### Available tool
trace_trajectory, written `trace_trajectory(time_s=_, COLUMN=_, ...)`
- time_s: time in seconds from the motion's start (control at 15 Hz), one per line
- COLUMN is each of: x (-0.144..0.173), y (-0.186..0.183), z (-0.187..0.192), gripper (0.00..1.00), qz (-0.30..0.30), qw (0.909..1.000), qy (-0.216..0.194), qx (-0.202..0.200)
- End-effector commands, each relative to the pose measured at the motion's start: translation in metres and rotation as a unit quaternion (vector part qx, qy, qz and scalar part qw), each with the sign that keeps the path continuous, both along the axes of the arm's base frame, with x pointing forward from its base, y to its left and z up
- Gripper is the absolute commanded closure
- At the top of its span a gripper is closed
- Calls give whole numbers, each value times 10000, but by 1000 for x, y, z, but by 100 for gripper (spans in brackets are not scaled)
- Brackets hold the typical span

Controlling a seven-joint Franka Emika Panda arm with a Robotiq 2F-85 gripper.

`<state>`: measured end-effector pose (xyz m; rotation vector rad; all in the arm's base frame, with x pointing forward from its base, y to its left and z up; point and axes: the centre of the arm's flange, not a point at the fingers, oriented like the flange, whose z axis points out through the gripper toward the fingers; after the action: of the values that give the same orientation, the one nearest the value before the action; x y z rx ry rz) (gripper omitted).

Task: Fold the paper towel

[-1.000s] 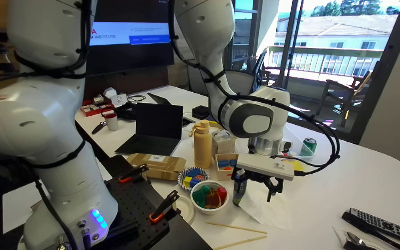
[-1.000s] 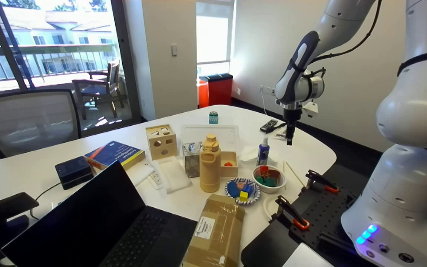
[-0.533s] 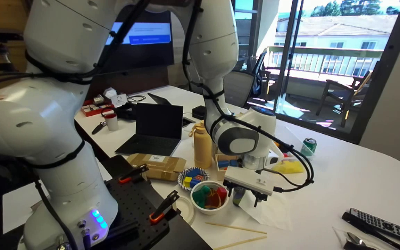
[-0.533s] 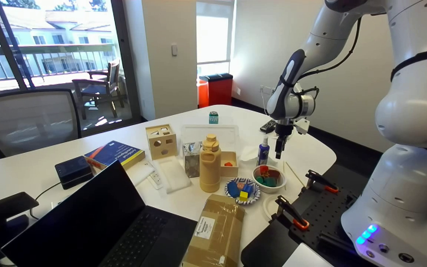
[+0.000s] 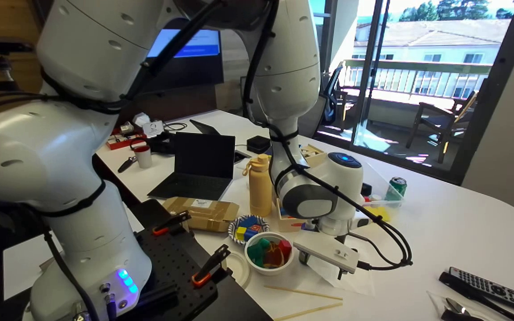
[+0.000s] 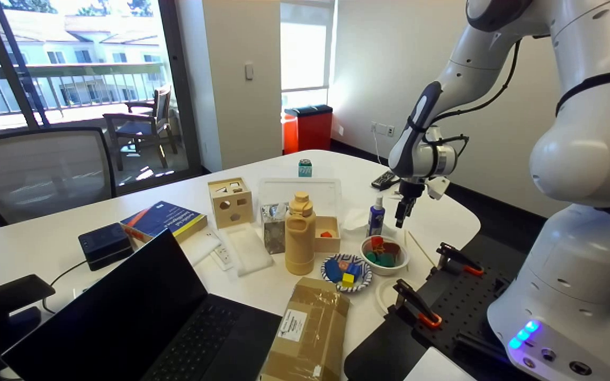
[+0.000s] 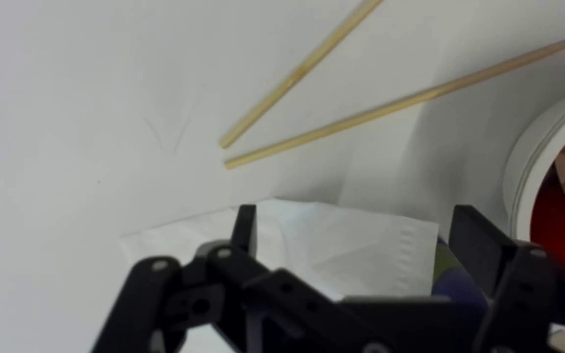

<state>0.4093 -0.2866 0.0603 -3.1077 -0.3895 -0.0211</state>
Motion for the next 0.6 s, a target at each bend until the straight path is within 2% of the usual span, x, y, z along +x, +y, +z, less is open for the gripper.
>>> trace_trajectory(time_s=0.0, x=4, y=0, z=-8, gripper=0, qz=-185, qw=9996, qy=-203, qx=51)
trace_trajectory(time_s=0.53, x=20, y=13, z=-26, gripper=0, qz=-234, qw=9994, qy=-205, qx=143)
